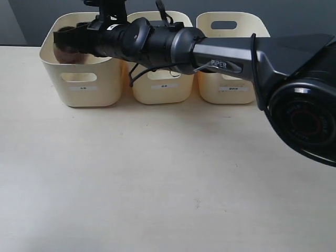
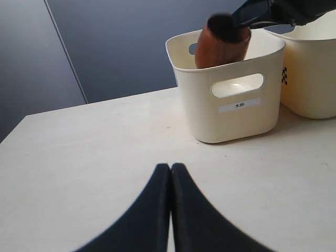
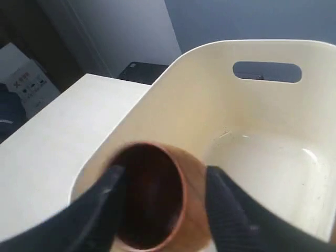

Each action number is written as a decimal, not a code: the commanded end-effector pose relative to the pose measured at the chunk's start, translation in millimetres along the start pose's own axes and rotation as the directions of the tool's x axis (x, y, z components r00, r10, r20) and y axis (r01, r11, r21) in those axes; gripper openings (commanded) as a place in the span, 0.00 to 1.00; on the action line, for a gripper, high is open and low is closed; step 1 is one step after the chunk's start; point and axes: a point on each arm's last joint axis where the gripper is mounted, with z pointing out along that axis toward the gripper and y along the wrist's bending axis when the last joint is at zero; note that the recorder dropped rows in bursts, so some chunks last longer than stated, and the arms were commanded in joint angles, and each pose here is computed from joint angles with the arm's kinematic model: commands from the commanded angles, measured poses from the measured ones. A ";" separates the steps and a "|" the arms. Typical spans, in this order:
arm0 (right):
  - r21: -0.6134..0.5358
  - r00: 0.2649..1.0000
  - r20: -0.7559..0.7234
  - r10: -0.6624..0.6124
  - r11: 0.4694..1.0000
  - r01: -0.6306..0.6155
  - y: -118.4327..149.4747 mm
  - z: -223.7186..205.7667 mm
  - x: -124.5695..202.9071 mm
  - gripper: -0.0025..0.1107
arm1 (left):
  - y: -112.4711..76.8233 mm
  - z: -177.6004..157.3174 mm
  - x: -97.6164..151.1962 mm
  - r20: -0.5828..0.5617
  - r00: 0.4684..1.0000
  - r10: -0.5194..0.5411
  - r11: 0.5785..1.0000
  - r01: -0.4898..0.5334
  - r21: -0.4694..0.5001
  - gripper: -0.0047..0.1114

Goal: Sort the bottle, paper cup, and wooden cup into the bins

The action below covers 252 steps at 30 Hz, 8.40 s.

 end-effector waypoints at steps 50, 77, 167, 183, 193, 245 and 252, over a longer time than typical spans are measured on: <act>0.040 0.926 -0.271 -0.262 0.958 0.283 20.4 -230.5 -71.8 0.02 | -0.3 -0.3 0.1 0.005 1.000 -0.006 1.000 0.006 0.004 0.04; 0.224 0.973 -0.122 -0.197 0.949 0.221 -32.1 -419.3 15.2 0.02 | -0.3 -0.3 0.1 0.005 1.000 -0.006 1.000 0.006 0.004 0.04; 0.572 0.902 0.431 -0.020 0.779 -0.256 -108.9 -472.7 153.6 0.02 | -0.3 -0.3 0.1 0.005 1.000 -0.005 1.000 0.005 0.003 0.04; 0.653 0.892 0.440 -0.106 0.720 -0.237 -110.6 -479.5 152.6 0.02 | -0.3 -0.3 0.1 0.005 1.000 -0.006 1.000 0.006 0.004 0.04; 0.719 0.901 0.356 -0.246 0.688 -0.096 -110.2 -481.4 149.3 0.02 | -0.3 -0.3 0.1 0.005 1.000 -0.006 1.000 0.006 0.004 0.04; 0.647 0.876 0.468 -0.113 0.719 -0.253 -110.5 -480.9 150.5 0.02 | -0.3 -0.3 0.1 0.005 1.000 -0.006 1.000 0.006 0.004 0.04; 0.647 0.876 0.468 -0.113 0.719 -0.253 -110.5 -480.9 150.5 0.02 | -0.3 -0.3 0.1 0.005 1.000 -0.006 1.000 0.006 0.004 0.04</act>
